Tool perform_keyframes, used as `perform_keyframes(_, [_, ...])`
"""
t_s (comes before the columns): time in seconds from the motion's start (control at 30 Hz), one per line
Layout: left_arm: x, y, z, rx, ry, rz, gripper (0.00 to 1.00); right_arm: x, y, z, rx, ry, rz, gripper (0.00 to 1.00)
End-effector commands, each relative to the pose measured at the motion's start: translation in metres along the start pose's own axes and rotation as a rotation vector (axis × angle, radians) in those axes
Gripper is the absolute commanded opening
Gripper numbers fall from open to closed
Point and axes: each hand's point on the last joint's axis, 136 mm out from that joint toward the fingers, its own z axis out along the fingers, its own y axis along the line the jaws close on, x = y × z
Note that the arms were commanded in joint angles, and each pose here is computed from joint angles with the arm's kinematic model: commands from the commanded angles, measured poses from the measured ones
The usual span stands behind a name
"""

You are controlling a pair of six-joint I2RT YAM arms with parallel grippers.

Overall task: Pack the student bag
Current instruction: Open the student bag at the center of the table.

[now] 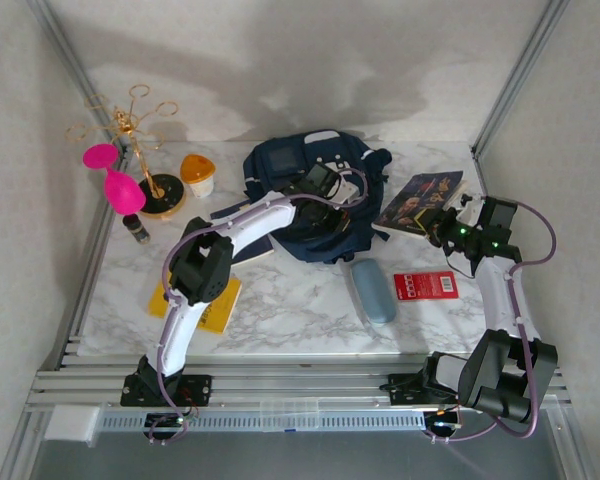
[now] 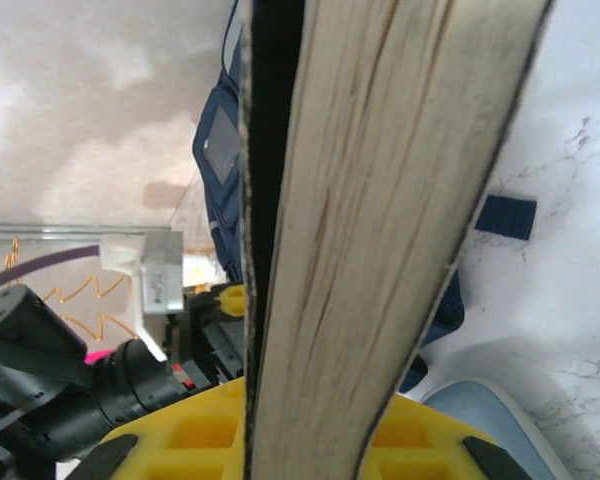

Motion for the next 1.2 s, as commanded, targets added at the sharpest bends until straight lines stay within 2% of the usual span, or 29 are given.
perform_keyframes(0.0, [-0.056, -0.002, -0.060, -0.043, -0.163, 0.037, 0.00, 0.007, 0.014, -0.004, -0.064, 0.029, -0.072, 0.00])
perform_keyframes(0.3, [-0.038, 0.001, -0.040, -0.025, -0.105, -0.007, 0.02, 0.012, 0.011, 0.003, -0.073, 0.054, -0.074, 0.00])
perform_keyframes(0.47, [-0.020, 0.002, -0.015, 0.017, -0.048, -0.033, 0.07, 0.013, 0.009, 0.004, -0.074, 0.056, -0.072, 0.00])
perform_keyframes(0.6, [-0.014, -0.003, -0.006, 0.065, -0.020, -0.025, 0.05, 0.013, 0.007, 0.005, -0.070, 0.060, -0.073, 0.00])
perform_keyframes(1.03, [-0.009, 0.009, -0.006, 0.071, -0.012, -0.043, 0.11, 0.014, 0.002, 0.008, -0.061, 0.061, -0.067, 0.00])
perform_keyframes(1.17, [0.000, 0.009, -0.004, 0.087, 0.011, -0.047, 0.17, 0.013, 0.003, 0.007, -0.063, 0.061, -0.069, 0.00])
